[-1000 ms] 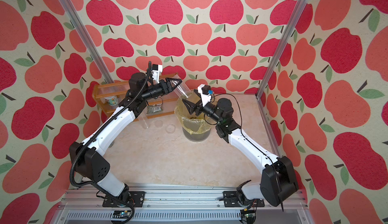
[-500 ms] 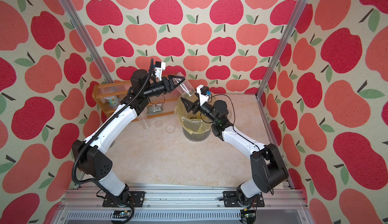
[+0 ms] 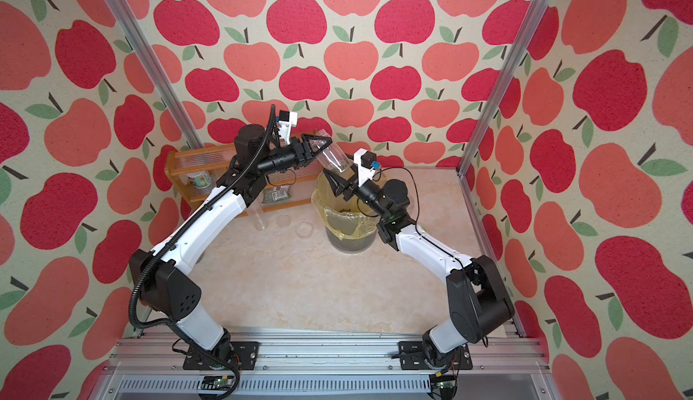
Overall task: Empty moldy mung beans from jars
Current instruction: Pour the moldy mung beans from the jar into the trash bin, then place the jar at the center of the board.
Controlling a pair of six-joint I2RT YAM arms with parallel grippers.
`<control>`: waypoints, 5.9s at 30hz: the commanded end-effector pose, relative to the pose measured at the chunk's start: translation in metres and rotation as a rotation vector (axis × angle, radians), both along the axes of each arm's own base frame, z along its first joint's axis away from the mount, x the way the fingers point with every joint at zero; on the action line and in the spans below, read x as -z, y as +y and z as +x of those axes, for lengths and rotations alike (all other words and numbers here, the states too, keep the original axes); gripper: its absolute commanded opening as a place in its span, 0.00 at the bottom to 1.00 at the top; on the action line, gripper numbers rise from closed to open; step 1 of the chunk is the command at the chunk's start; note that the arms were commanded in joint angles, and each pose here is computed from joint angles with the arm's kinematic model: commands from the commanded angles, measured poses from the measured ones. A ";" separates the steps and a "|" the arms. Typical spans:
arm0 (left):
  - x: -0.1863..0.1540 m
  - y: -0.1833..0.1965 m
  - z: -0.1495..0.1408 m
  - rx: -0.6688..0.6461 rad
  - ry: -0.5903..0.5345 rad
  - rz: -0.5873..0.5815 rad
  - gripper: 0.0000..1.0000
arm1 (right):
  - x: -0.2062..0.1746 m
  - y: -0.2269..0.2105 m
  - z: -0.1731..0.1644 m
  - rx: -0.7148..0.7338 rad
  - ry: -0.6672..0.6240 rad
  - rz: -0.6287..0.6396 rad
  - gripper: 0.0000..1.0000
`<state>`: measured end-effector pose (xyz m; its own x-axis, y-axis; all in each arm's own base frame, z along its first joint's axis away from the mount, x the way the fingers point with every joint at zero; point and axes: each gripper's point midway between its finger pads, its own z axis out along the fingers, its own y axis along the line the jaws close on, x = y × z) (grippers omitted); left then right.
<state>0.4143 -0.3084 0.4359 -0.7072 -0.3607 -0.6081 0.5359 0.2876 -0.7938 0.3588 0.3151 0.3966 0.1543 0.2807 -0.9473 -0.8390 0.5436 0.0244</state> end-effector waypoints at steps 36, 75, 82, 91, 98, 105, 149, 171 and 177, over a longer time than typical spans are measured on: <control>0.008 -0.009 0.006 0.009 0.003 0.047 1.00 | -0.026 -0.037 -0.014 0.134 0.075 -0.004 0.44; 0.026 0.093 -0.010 -0.474 -0.208 0.548 1.00 | 0.078 -0.095 -0.028 0.363 0.710 -0.702 0.40; 0.027 0.098 -0.023 -0.500 -0.248 0.559 1.00 | 0.085 -0.099 -0.017 0.394 0.742 -0.841 0.40; 0.024 0.096 -0.028 -0.484 -0.267 0.561 1.00 | 0.070 -0.103 -0.017 0.419 0.706 -0.795 0.41; 0.022 0.103 -0.031 -0.509 -0.278 0.580 1.00 | 0.070 -0.106 0.003 0.429 0.749 -0.775 0.39; 0.021 0.108 -0.032 -0.539 -0.293 0.569 1.00 | 0.060 -0.108 0.005 0.413 0.706 -0.718 0.39; -0.023 -0.007 -0.068 0.027 -0.264 0.160 1.00 | -0.042 -0.062 -0.072 0.171 -0.070 -0.204 0.40; -0.007 -0.053 -0.059 0.175 -0.128 0.100 0.88 | -0.050 -0.045 -0.085 0.245 -0.195 -0.250 0.39; -0.002 -0.059 -0.061 0.218 -0.097 0.096 0.88 | -0.051 -0.050 -0.072 0.321 -0.192 -0.254 0.39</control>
<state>0.3562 -0.3592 0.4445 -0.6664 -0.1831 -0.7228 0.6781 0.2545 -0.6896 0.2856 0.2733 0.4207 0.3003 -0.0848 -0.9501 -0.6647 0.6957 -0.2722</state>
